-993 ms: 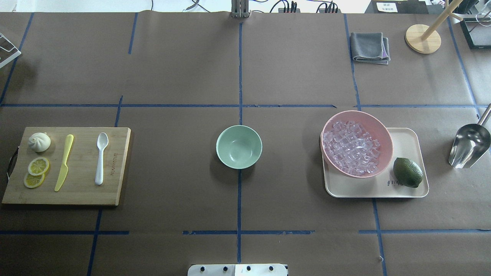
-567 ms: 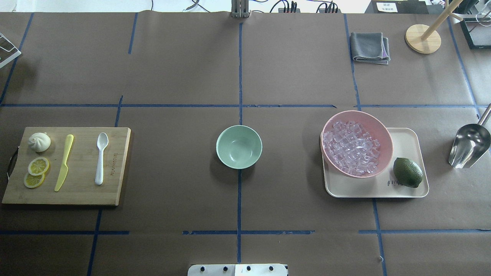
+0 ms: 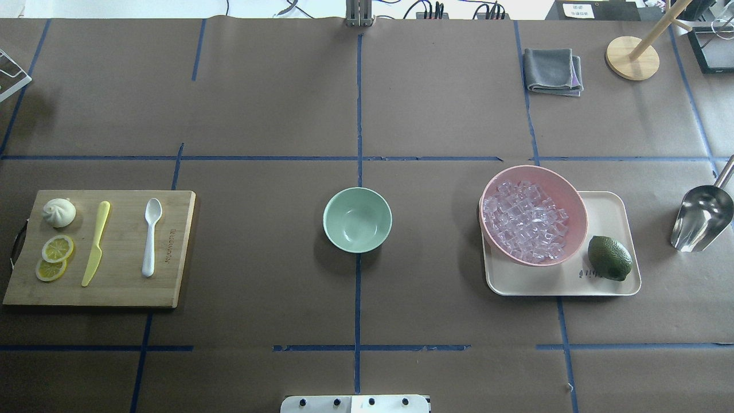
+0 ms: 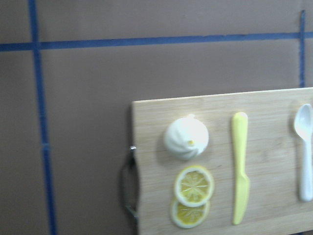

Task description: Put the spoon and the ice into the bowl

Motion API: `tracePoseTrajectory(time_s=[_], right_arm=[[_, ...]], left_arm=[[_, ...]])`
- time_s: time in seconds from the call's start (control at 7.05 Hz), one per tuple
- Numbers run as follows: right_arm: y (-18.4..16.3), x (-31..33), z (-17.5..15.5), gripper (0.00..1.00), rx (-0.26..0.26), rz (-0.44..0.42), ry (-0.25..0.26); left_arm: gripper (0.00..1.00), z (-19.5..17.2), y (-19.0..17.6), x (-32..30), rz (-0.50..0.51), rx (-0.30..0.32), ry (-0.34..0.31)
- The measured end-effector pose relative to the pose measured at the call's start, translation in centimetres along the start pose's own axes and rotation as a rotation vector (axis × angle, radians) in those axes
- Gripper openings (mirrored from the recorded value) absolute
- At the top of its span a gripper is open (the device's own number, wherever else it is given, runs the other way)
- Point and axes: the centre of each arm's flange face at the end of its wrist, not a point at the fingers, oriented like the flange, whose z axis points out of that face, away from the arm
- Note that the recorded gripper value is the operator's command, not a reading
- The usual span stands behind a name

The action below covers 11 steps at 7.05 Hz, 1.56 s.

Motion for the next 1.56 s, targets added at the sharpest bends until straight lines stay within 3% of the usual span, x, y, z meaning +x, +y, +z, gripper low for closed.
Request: tracePoseTrajectory(time_s=[0.28, 0.57, 1.56], right_arm=[[0.0, -0.1, 0.1, 0.99, -0.003, -0.003, 0.000], [0.0, -0.1, 0.2, 0.99, -0.004, -0.005, 0.000], [-0.1, -0.2, 0.3, 0.99, -0.007, -0.007, 0.000]], left_arm=[[1.00, 7.2, -1.4, 10.3, -0.096, 0.009, -0.064], [0.97, 12.5, -2.2, 15.8, -0.121, 0.006, -0.102], [0.85, 17.6, -1.3, 18.7, -0.099, -0.029, -0.151]])
